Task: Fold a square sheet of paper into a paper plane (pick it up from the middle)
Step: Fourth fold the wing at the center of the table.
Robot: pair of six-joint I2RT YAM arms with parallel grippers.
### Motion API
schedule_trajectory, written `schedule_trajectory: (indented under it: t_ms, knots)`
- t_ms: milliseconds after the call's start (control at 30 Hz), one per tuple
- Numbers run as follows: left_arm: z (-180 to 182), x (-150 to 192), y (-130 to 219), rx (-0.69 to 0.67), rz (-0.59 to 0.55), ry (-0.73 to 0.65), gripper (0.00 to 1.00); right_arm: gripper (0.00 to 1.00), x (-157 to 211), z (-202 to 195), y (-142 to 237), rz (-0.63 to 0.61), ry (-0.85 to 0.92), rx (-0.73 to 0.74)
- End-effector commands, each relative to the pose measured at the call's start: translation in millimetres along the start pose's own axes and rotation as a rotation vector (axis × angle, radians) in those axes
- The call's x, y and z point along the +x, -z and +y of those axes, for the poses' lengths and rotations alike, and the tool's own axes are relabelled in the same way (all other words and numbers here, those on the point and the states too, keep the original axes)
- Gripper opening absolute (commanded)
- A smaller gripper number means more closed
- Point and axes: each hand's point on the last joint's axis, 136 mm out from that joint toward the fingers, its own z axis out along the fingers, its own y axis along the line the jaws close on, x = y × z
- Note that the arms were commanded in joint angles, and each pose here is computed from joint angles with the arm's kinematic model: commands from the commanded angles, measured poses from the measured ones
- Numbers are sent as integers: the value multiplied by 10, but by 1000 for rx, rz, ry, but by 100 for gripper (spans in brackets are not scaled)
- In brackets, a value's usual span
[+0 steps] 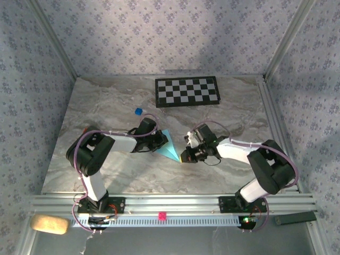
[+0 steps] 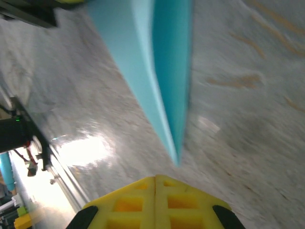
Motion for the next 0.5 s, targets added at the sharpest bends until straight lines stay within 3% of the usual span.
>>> schedule_trajectory:
  t_ms: [0,467]
  knots:
    - [431,60,-44,-134,9,33,9,2,-155,154,28,-2,36,-35]
    - [411,81,-68,-130,17,30,9,4,-540,119,-348,6,-11,18]
